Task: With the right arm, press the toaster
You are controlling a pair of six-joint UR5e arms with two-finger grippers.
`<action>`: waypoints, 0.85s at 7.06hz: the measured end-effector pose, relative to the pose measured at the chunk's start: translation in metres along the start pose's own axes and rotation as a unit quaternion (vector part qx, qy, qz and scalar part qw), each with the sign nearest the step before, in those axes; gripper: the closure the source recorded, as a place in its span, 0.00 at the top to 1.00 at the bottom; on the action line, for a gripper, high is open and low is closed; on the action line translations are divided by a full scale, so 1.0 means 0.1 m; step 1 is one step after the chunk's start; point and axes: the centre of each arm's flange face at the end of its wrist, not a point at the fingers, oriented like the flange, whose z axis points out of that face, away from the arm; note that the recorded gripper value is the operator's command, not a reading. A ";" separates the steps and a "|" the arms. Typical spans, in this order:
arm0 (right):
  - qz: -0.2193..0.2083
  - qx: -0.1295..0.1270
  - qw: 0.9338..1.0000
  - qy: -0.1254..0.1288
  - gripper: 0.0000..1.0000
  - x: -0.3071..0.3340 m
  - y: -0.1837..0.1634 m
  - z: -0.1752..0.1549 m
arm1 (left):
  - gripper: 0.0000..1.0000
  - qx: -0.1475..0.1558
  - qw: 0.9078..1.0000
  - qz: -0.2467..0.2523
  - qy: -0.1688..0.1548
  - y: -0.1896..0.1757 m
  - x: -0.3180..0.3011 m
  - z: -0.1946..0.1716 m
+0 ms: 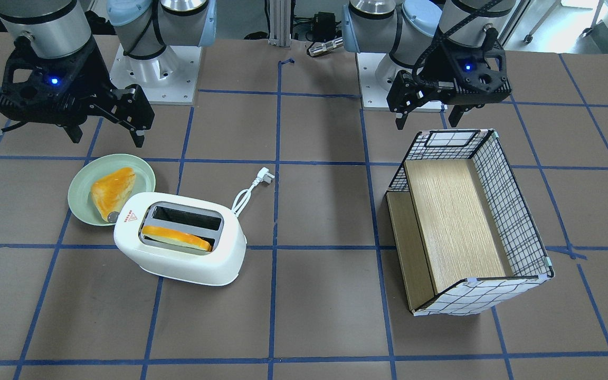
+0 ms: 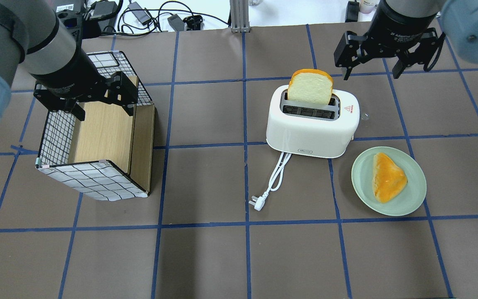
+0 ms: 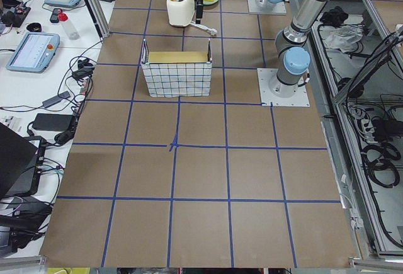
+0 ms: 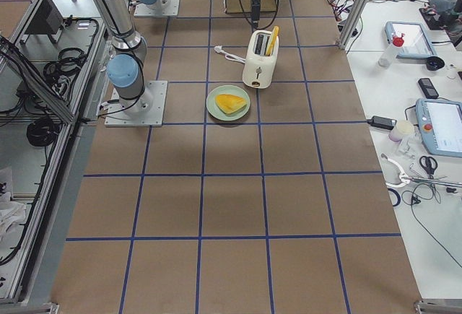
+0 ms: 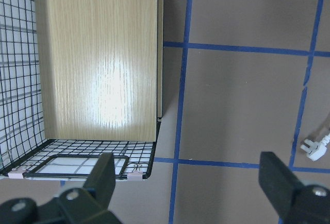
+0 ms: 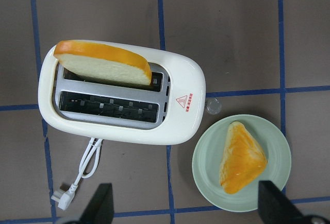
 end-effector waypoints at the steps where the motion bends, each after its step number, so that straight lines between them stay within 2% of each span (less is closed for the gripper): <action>1: 0.000 0.000 1.000 0.000 1.00 0.00 0.00 0.00 | 1.00 0.000 1.000 0.000 0.000 0.00 0.00 0.00; 6: -0.003 0.000 1.000 -0.005 1.00 -0.01 0.00 0.00 | 1.00 0.000 1.000 0.000 0.000 0.00 0.00 0.00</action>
